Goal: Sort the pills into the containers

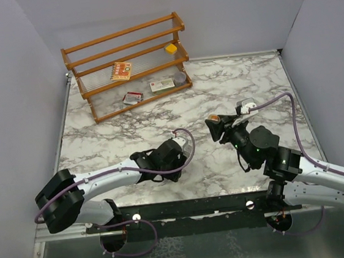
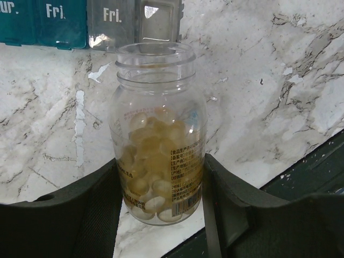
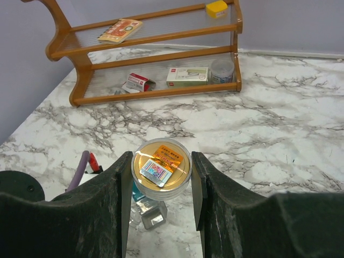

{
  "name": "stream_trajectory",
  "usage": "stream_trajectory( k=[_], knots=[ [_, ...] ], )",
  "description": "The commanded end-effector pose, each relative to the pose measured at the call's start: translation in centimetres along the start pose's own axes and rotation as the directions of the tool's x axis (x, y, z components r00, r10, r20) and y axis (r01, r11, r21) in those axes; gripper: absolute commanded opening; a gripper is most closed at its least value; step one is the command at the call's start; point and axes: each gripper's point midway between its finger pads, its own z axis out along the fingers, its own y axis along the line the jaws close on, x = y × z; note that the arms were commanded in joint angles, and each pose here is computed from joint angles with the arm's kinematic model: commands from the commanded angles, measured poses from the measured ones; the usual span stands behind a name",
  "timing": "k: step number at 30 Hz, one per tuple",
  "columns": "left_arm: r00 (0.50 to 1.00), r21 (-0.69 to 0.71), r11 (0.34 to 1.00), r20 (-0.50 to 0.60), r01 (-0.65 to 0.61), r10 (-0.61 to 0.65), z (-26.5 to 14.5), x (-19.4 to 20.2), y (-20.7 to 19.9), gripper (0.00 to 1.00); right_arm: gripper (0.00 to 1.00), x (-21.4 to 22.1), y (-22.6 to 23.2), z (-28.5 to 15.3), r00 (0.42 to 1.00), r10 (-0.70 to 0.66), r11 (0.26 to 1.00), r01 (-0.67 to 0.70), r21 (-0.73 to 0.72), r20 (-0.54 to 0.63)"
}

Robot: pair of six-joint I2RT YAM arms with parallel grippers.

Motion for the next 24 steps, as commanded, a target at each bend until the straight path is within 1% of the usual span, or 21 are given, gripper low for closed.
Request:
stream_trajectory(
  k=[1,5,12,24],
  knots=[
    [0.997,-0.019,0.999,-0.063,-0.043,0.042,-0.2,0.1,-0.1,0.0,0.02,0.0,-0.7,-0.5,1.0,0.01,1.0,-0.01,0.021,-0.001],
    [0.992,-0.01,0.997,-0.102,-0.07,0.069,-0.5,-0.2,-0.5,0.0,0.02,0.2,-0.8,-0.6,1.0,0.007,1.0,-0.007,0.022,-0.003],
    [0.979,-0.037,0.992,-0.171,-0.118,0.11,-1.2,-0.7,-0.1,0.0,0.02,0.5,-1.1,-0.9,1.0,0.012,1.0,-0.012,0.02,-0.005],
    [0.966,-0.034,0.99,-0.228,-0.135,0.124,-0.8,-0.6,0.5,0.0,0.02,0.3,-1.9,-1.5,1.0,0.013,0.999,-0.013,0.036,-0.001]
  ],
)
